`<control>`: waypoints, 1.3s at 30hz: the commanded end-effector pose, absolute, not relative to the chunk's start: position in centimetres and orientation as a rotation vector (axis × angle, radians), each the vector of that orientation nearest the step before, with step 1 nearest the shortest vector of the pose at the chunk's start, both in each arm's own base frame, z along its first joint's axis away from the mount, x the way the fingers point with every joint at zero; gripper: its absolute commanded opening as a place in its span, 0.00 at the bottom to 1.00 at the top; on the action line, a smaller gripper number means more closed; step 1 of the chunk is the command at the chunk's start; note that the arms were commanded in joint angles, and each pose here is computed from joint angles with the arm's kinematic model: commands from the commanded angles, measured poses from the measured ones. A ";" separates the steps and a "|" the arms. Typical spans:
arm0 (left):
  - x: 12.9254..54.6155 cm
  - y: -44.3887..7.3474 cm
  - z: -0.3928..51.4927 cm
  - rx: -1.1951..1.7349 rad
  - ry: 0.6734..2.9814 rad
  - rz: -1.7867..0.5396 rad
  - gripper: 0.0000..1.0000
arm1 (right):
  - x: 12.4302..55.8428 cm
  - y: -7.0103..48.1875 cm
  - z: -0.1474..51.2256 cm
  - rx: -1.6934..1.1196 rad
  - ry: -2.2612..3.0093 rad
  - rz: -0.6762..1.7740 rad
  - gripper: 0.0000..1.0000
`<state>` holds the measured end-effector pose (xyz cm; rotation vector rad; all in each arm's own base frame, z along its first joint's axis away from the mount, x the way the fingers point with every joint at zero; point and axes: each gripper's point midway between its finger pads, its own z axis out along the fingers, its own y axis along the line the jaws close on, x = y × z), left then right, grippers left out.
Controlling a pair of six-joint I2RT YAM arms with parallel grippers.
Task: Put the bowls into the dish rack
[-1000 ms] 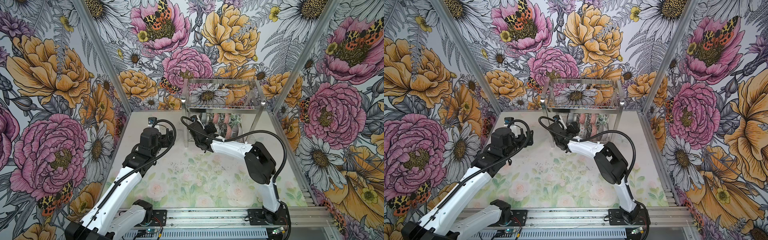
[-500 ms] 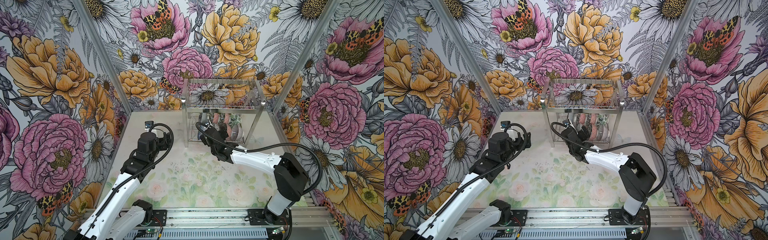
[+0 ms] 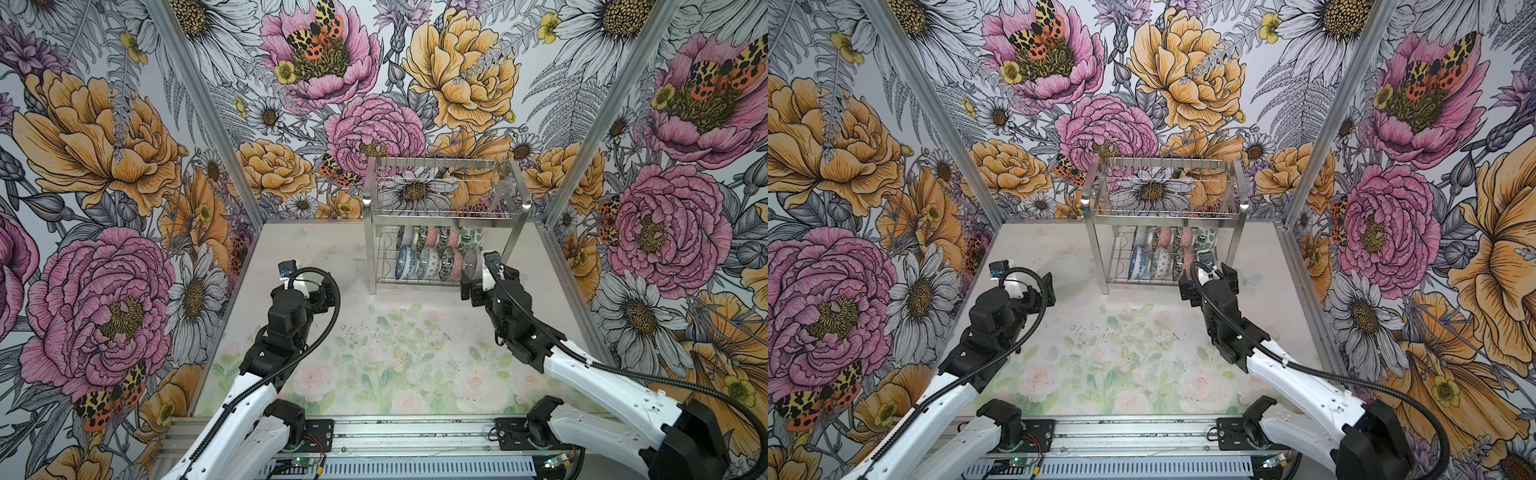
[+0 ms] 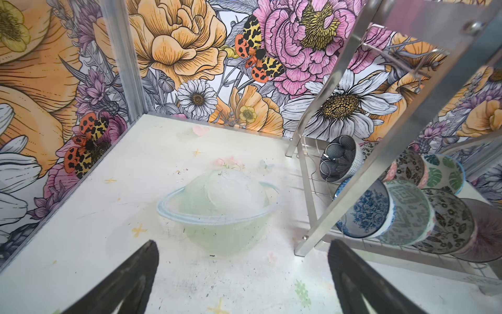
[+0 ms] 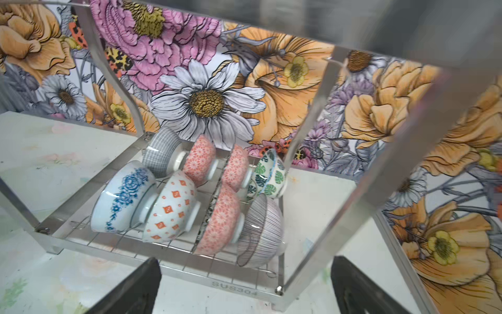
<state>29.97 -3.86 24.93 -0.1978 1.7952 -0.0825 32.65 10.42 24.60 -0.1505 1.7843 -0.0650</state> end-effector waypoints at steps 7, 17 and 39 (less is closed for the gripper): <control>30.5 -0.4 22.8 -0.273 1.618 0.132 0.99 | 30.8 -0.2 20.4 0.160 1.747 -0.198 0.99; 33.1 2.5 18.6 -0.307 1.665 0.189 0.99 | 33.9 -3.1 14.4 0.208 1.808 -0.229 0.98; 40.1 3.4 13.1 -0.223 1.724 0.156 0.99 | 39.9 -3.6 11.1 0.168 1.839 -0.145 1.00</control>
